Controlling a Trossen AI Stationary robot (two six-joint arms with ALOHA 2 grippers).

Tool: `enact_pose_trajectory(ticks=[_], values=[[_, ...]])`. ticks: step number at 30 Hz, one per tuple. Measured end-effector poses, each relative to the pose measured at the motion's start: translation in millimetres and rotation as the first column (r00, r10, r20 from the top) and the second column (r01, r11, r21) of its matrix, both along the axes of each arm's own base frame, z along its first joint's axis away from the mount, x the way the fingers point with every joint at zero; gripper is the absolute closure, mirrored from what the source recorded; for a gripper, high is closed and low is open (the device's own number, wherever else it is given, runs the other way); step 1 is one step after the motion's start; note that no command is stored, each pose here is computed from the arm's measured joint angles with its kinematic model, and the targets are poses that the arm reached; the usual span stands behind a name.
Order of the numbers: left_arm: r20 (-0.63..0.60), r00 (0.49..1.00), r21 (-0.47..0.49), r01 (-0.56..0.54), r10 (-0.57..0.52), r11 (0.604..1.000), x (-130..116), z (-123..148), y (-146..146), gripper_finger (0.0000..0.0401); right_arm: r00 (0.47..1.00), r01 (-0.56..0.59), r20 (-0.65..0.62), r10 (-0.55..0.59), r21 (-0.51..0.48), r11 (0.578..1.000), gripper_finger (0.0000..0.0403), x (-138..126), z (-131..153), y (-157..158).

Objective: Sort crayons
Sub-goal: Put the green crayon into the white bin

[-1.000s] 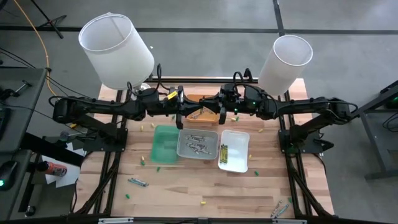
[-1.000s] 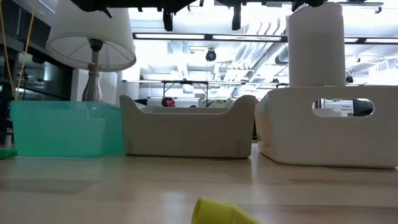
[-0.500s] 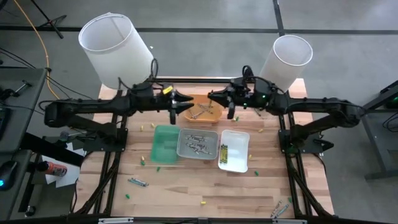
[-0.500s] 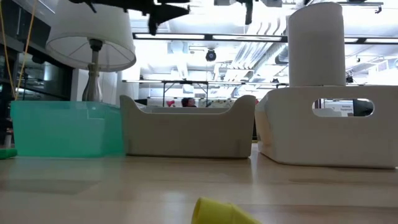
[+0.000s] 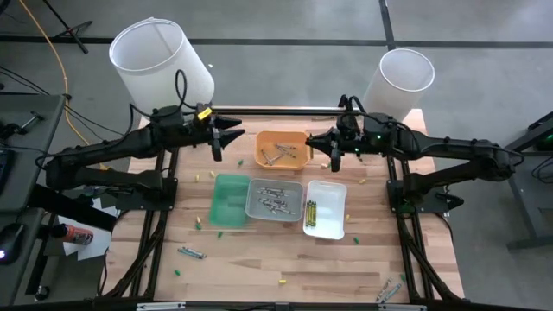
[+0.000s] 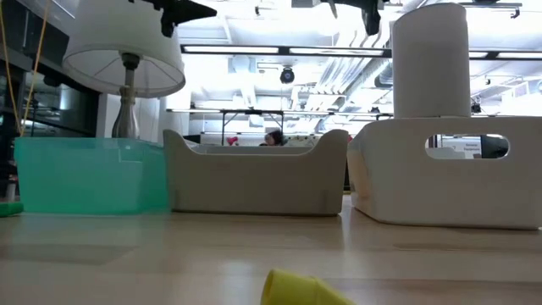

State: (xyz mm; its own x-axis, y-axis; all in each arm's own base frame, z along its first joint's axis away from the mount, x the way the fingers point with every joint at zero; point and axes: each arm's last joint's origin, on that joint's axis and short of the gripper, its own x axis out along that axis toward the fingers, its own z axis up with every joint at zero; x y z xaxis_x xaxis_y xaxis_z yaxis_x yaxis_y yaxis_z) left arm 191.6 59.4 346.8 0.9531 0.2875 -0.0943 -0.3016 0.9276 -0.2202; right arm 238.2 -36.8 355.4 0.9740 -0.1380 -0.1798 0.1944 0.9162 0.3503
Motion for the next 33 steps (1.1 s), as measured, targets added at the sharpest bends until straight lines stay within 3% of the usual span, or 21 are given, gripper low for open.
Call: enact_pose_trajectory(ticks=[4, 8, 12, 16, 23, 28, 33], values=[[-0.006, 1.0, -0.001, -0.023, 0.023, 1.0, 0, -1, 1, 0.0231, 0.999, 0.029, -0.047, -0.025, 0.089, 0.996, 0.0396, 3, -7, 1], [-0.024, 0.999, -0.014, -0.034, 0.033, 0.999, 3, -4, 2, 0.0231, 0.977, 0.05, -0.213, 0.001, 0.233, 0.971, 0.0398, 8, -28, 19], [-0.028, 0.999, -0.015, -0.033, 0.033, 0.999, 5, -5, 2, 0.0231, 0.901, 0.164, -0.433, -0.006, 0.33, 0.93, 0.04, 8, -56, 49], [-0.031, 0.999, -0.015, -0.034, 0.034, 0.999, 5, -5, 2, 0.0231, 0.811, 0.322, -0.584, -0.028, 0.406, 0.855, 0.0401, 5, -78, 83], [-0.042, 0.998, -0.015, -0.046, 0.046, 0.999, 4, -6, 3, 0.0231, 0.684, 0.542, -0.725, -0.075, 0.437, 0.717, 0.0401, 13, -118, 122], [-0.056, 0.998, 0.031, -0.041, 0.042, 0.999, 4, -6, 3, 0.0231, 0.596, 0.666, -0.797, -0.098, 0.422, 0.615, 0.0402, 26, -144, 123], [-0.059, 0.997, 0.032, -0.04, 0.042, 0.999, 4, -6, 3, 0.0231, 0.52, 0.744, -0.845, -0.125, 0.376, 0.553, 0.0402, 36, -165, 119]])
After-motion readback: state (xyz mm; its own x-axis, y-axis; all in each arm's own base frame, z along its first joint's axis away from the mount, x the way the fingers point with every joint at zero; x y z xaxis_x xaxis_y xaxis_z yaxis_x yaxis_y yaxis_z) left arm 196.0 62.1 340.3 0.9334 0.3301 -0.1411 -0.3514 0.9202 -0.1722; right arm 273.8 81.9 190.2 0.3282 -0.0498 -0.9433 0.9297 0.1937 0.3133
